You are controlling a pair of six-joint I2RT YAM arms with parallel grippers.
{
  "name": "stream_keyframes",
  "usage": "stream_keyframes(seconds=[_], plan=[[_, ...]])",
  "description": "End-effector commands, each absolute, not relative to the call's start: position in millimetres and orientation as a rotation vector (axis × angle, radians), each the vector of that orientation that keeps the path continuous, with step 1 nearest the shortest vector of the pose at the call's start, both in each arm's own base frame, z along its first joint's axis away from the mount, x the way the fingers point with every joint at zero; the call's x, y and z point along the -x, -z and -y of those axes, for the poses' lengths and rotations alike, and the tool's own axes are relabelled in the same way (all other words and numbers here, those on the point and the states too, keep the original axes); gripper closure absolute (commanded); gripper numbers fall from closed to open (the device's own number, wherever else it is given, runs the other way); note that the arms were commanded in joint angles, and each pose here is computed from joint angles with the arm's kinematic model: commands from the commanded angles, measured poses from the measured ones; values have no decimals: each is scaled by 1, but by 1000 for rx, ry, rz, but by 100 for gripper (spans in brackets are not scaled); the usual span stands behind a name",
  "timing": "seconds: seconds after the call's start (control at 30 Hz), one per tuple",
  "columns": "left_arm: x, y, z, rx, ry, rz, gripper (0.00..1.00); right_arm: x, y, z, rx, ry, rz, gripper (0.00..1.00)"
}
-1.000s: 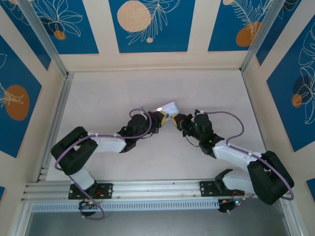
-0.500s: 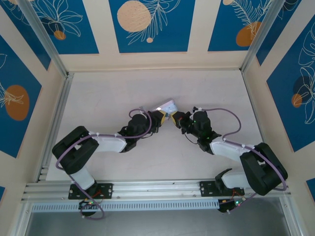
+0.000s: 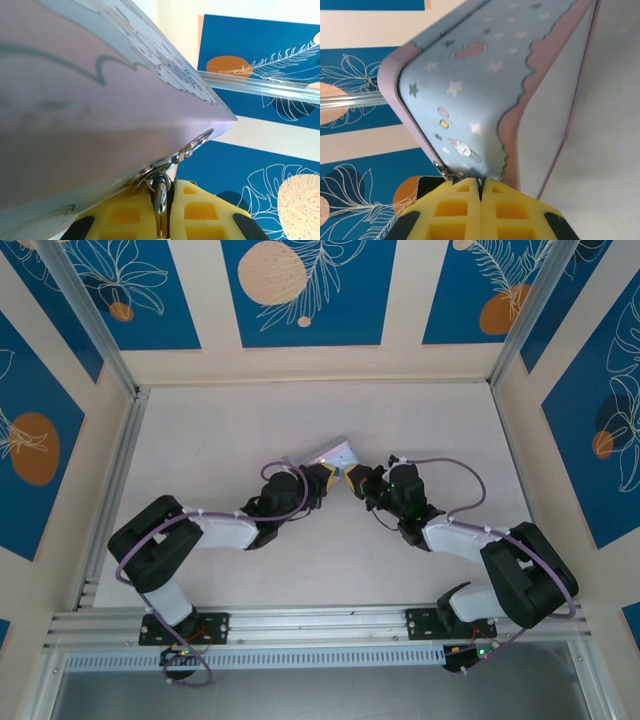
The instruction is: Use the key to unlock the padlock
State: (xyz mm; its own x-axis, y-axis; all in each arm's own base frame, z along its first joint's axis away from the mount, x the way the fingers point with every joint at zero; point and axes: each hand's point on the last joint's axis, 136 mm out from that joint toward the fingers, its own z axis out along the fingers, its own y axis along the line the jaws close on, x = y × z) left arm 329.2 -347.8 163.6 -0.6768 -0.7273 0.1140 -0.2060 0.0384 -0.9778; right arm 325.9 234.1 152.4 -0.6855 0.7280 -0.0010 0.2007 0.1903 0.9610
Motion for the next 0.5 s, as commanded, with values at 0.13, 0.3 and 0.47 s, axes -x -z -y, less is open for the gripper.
stream_keyframes(seconds=[0.13,0.3,0.47], plan=[[-305,-218,390,757,1955,-1848,100,-310,-167,-284,-658,-1628,-2132,100],[-304,-215,389,758,1944,-1857,100,-309,-155,-282,-691,-1616,-2152,100],[-302,-203,387,751,1908,-1888,100,-308,-148,-276,-721,-1597,-2164,100]])
